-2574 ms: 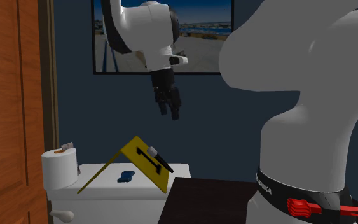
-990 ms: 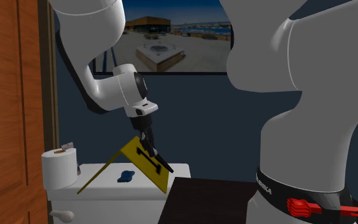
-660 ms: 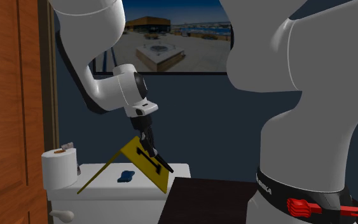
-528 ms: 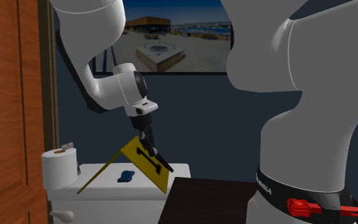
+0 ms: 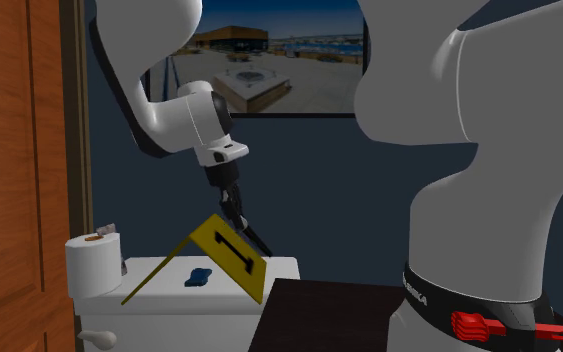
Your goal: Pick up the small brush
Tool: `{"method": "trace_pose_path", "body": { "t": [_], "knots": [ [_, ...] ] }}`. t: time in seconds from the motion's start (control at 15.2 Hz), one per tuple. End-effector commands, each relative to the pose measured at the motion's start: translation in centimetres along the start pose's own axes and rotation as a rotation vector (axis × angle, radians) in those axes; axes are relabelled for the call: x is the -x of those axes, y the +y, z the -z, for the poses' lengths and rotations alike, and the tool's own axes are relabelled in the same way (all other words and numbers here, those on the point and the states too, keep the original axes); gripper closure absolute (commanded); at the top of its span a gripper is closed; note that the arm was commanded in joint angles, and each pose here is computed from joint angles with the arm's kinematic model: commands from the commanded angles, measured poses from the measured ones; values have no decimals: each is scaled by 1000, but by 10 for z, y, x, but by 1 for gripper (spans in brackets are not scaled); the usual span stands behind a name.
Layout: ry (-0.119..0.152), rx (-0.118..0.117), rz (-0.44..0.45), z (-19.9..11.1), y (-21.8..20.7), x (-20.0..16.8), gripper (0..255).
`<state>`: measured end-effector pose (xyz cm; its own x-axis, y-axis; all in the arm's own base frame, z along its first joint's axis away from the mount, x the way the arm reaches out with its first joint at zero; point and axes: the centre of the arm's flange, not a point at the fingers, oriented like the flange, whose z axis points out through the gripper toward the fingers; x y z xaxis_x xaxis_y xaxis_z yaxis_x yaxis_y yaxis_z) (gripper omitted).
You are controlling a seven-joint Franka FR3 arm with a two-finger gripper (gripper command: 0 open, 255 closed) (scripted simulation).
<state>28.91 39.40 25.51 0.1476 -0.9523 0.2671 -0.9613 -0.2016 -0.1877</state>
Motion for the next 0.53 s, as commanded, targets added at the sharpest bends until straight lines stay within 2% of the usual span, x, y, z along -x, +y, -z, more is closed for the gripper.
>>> {"method": "trace_pose_path", "body": {
  "t": [0.0,0.33,0.46],
  "knots": [
    [0,0,0,11,-1,-3,255],
    [0,0,0,36,-6,-10,255],
    [0,0,0,37,-6,-10,255]
  ]
}}
